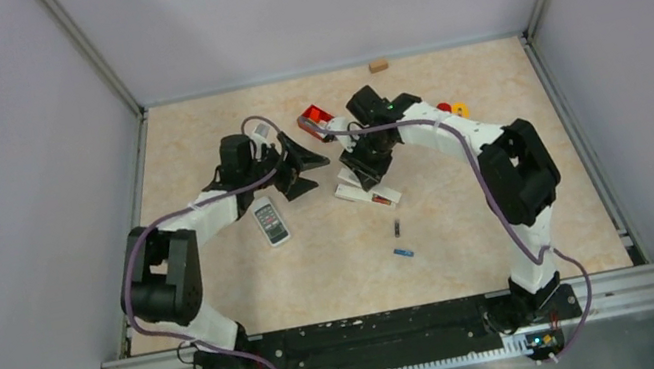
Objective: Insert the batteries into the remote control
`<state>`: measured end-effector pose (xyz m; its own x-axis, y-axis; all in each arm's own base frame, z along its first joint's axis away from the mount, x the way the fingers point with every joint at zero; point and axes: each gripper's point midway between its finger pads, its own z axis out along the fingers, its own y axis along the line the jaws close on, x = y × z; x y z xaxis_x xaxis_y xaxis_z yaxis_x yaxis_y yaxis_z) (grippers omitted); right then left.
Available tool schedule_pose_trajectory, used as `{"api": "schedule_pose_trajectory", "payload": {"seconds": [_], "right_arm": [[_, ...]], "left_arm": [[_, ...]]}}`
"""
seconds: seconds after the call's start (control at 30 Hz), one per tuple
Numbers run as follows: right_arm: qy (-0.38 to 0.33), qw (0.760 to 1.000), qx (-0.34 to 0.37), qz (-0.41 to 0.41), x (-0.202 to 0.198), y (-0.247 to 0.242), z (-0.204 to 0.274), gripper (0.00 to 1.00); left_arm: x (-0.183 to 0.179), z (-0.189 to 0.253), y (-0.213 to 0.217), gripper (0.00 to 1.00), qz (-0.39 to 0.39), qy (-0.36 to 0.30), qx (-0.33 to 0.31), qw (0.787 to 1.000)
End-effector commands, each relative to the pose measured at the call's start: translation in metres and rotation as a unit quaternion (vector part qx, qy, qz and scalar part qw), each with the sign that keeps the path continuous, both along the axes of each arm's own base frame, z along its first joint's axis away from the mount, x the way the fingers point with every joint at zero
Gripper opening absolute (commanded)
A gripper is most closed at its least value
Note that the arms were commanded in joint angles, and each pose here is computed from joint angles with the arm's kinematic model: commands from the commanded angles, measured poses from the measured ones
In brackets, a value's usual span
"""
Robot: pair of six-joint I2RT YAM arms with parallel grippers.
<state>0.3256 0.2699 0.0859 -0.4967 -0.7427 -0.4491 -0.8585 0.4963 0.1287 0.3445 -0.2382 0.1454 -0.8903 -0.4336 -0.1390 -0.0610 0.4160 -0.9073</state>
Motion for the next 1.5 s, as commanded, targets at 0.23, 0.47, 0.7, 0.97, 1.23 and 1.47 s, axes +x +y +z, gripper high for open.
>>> {"api": "schedule_pose_trajectory", "payload": {"seconds": [0.23, 0.47, 0.7, 0.97, 1.23, 1.47], "right_arm": [[-0.020, 0.998, 0.050, 0.034, -0.007, 0.026, 0.023, 0.31], [-0.018, 0.998, 0.050, 0.039, -0.006, 0.028, 0.021, 0.31], [-0.016, 0.997, 0.058, 0.048, -0.007, 0.031, 0.024, 0.31], [-0.016, 0.997, 0.062, 0.050, -0.007, 0.033, 0.025, 0.31], [-0.011, 0.997, 0.072, 0.026, -0.011, 0.027, 0.036, 0.57], [-0.024, 0.965, 0.240, -0.104, -0.013, 0.013, 0.103, 0.79]], "left_arm": [[0.008, -0.014, -0.031, 0.58, -0.038, 0.004, -0.020, 0.999], [0.009, -0.016, -0.037, 0.50, -0.047, 0.009, -0.038, 0.998], [0.012, -0.020, -0.041, 0.43, -0.052, 0.013, -0.050, 0.997], [0.010, -0.018, -0.046, 0.20, -0.065, 0.012, -0.057, 0.996], [0.015, -0.009, -0.045, 0.00, -0.074, -0.030, -0.064, 0.995], [0.019, 0.014, -0.041, 0.00, -0.063, -0.068, -0.073, 0.993]]}}
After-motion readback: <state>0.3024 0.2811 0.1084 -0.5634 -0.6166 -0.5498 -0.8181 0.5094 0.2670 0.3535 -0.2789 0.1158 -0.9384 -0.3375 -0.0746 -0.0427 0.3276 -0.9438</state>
